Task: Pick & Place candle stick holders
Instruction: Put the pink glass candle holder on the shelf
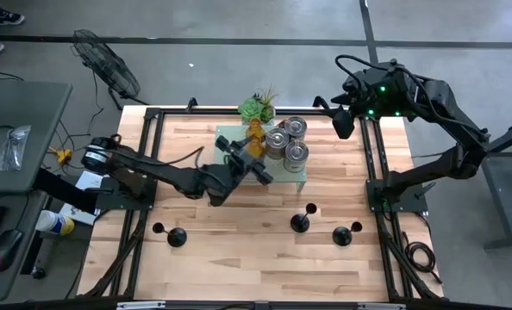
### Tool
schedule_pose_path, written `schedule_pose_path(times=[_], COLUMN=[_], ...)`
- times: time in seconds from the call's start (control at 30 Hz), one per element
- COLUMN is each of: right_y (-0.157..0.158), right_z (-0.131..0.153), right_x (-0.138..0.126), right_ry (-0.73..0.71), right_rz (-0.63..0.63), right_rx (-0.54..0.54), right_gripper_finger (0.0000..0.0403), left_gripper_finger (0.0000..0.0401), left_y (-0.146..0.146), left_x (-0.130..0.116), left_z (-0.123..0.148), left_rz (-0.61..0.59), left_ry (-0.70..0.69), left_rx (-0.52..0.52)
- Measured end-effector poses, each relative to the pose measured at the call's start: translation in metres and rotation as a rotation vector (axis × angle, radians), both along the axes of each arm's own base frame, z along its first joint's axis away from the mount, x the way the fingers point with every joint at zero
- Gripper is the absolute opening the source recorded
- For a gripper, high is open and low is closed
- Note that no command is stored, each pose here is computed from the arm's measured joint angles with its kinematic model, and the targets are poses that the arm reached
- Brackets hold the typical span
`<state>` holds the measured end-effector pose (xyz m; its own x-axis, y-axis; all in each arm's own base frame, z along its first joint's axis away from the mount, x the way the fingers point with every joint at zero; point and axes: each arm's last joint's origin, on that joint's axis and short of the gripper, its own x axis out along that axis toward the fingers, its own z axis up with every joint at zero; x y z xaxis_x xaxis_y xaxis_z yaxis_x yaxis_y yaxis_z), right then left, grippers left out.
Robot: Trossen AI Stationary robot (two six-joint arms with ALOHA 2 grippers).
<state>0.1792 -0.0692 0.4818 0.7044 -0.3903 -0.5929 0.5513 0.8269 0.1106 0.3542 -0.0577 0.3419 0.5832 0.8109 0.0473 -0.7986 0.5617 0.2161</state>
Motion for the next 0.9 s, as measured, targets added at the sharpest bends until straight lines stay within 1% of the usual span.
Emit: schedule_pose_path(times=[0.13,0.23,0.3,0.4,0.47,0.57,0.67,0.77,0.8,0.9], right_y=[0.000,0.000,0.001,0.000,0.000,0.001,0.001,0.001,0.001,0.000], right_z=[-0.002,-0.002,-0.002,-0.002,-0.002,-0.002,-0.003,-0.002,-0.002,-0.002], right_x=[-0.001,-0.002,-0.002,-0.002,-0.002,-0.002,-0.002,-0.002,-0.002,-0.002], right_ry=[0.019,0.026,0.026,0.026,0.026,0.029,0.035,0.032,0.025,0.013], right_rz=[0.000,-0.001,-0.001,-0.002,-0.002,-0.001,0.001,0.000,-0.006,-0.023], right_rx=[0.007,0.009,0.008,0.008,0.008,0.010,0.008,0.008,0.013,0.032], right_gripper_finger=[0.0216,0.0216,0.0216,0.0216,0.0216,0.0216,0.0216,0.0216,0.0216,0.0216], left_gripper_finger=[0.0212,0.0212,0.0211,0.0200,0.0181,0.0137,0.0079,0.0018,0.0010,0.0007], left_y=[-0.010,-0.015,-0.016,-0.014,-0.013,-0.011,-0.009,-0.009,-0.010,-0.009], left_x=[-0.023,-0.046,-0.059,-0.078,-0.087,-0.094,-0.098,-0.100,-0.101,-0.105], left_z=[0.017,0.028,0.031,0.029,0.025,0.016,0.009,0.004,0.002,-0.004], left_rz=[-0.050,-0.099,-0.148,-0.196,-0.200,-0.182,-0.172,-0.196,-0.204,-0.223], left_ry=[0.056,0.081,0.073,0.071,0.067,0.075,0.107,0.146,0.163,0.251], left_rx=[0.012,-0.020,-0.075,-0.193,-0.272,-0.359,-0.411,-0.458,-0.474,-0.504])
